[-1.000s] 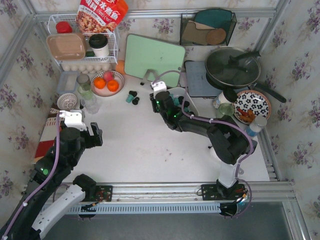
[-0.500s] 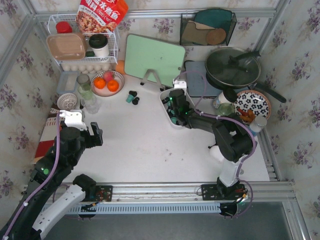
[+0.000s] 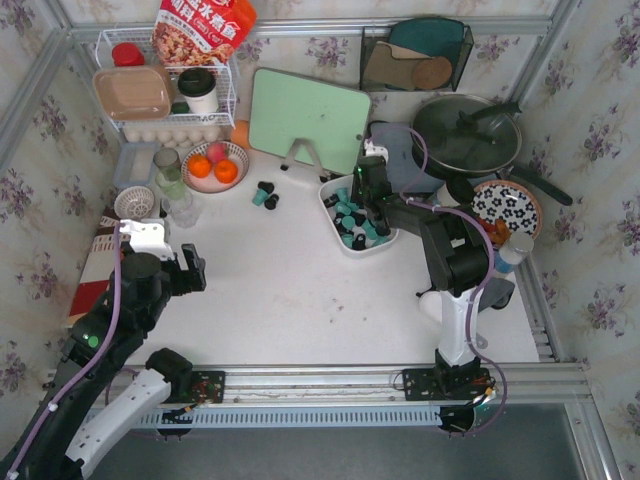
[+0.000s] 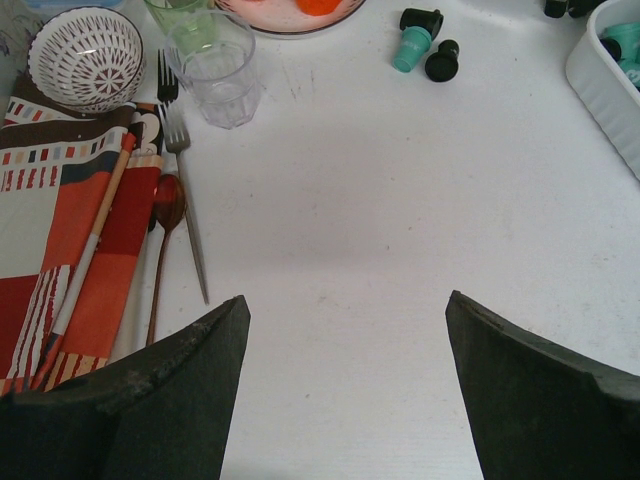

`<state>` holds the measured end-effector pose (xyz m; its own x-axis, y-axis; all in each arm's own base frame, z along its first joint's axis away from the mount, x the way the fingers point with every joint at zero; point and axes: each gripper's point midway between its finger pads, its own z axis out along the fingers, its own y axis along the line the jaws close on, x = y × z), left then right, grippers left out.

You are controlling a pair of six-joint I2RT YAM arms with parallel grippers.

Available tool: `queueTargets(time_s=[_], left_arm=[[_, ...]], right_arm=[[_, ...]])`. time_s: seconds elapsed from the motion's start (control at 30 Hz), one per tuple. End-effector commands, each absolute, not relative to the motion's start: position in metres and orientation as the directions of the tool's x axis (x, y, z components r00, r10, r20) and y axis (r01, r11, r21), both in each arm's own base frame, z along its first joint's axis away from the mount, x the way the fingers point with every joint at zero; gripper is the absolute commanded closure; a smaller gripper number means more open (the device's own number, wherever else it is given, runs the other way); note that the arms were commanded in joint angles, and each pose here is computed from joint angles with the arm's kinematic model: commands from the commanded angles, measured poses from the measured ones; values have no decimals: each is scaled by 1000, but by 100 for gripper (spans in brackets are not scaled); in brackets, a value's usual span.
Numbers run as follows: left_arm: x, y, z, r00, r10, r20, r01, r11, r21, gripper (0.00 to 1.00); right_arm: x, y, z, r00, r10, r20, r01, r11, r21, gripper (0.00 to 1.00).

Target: Mix the coffee capsules in the storage basket

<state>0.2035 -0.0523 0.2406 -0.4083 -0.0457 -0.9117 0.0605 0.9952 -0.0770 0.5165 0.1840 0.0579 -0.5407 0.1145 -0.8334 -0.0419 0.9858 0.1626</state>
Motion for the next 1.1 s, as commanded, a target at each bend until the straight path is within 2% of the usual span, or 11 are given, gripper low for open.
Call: queueTargets(time_s=[0.0, 0.3, 0.53, 0.77, 0.87, 0.97, 1.07], left_arm=[[207, -57, 244, -402, -65, -913, 71, 992, -102, 18], [207, -57, 245, -402, -77, -913, 72, 991, -115, 18], [207, -58, 244, -402, -80, -912, 74, 990, -119, 18], [207, -58, 245, -401, -91, -911, 72, 989, -131, 18], [206, -57, 246, -399, -95, -912, 72, 988, -135, 18], [206, -56, 246, -397, -97, -913, 70, 988, -135, 18], [205, -56, 247, -392, -102, -914, 69, 988, -140, 18]], right_arm=[[514, 194, 60, -553, 125, -824, -76, 977, 198, 60], [512, 198, 67, -559, 97, -823, -118, 974, 194, 48], [505, 211, 102, -512, 82, -855, -173, 965, 196, 43], [490, 266, 142, -383, -23, -924, -321, 941, 110, 42], [472, 322, 148, -312, -78, -947, -477, 875, 85, 38], [475, 351, 141, -339, -83, -937, -516, 849, 112, 35], [487, 370, 126, -412, -37, -910, -458, 872, 172, 35]])
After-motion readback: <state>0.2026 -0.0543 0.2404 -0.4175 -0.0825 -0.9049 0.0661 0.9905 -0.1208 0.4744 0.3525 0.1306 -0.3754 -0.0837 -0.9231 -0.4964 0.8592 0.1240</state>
